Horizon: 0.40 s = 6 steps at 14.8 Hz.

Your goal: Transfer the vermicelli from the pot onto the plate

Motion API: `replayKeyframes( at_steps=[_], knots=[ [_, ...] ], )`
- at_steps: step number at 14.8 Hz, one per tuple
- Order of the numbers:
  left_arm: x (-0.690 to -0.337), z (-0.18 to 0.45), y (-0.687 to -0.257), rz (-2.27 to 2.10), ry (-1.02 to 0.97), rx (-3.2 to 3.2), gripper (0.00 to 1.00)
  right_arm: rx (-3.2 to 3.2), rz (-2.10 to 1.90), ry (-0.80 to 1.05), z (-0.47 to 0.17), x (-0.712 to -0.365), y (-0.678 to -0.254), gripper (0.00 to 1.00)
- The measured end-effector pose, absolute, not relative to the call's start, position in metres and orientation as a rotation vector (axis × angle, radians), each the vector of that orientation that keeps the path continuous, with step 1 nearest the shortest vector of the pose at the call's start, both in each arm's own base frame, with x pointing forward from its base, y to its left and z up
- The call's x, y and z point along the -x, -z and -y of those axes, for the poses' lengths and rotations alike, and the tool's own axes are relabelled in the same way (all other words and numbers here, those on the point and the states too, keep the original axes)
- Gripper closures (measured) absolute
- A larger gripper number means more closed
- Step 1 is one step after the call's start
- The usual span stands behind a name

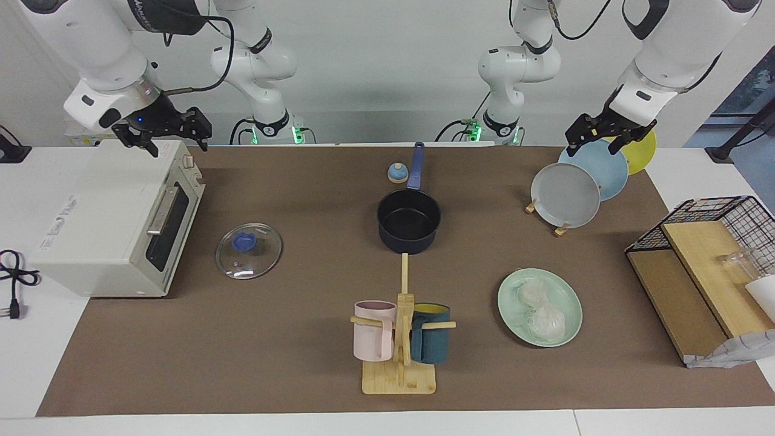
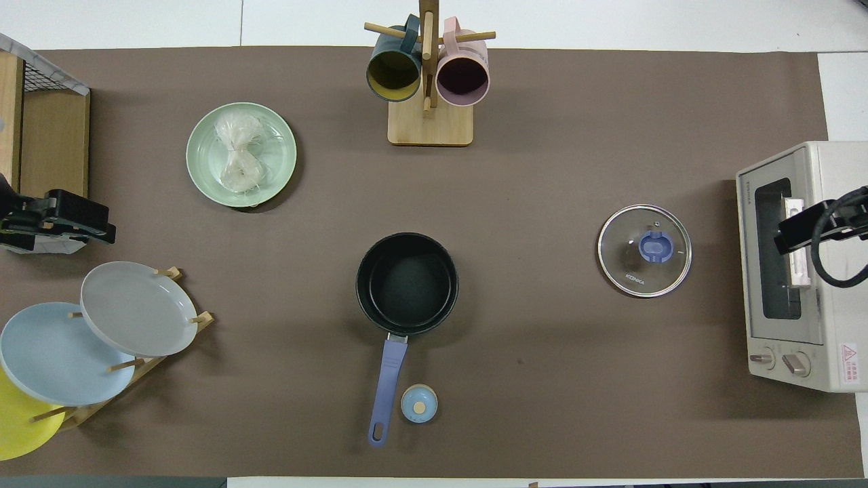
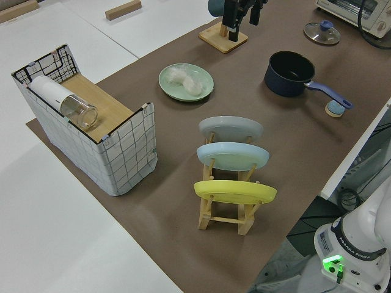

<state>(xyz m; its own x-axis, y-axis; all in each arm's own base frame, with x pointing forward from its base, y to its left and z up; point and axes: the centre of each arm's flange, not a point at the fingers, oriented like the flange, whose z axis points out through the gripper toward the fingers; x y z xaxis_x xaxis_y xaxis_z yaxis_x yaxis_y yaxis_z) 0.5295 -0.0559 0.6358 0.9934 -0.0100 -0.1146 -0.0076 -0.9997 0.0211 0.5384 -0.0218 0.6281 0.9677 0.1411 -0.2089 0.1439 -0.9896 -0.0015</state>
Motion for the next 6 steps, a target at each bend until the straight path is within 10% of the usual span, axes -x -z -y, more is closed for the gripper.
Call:
replayKeyframes(
  at_steps=[6],
  knots=[
    [-0.5294, 0.0563, -0.6379, 0.015, 0.181, -3.117, 0.00, -3.105, -0.220, 0.331, 0.0240, -0.5327, -0.6285, 0.00]
  ],
)
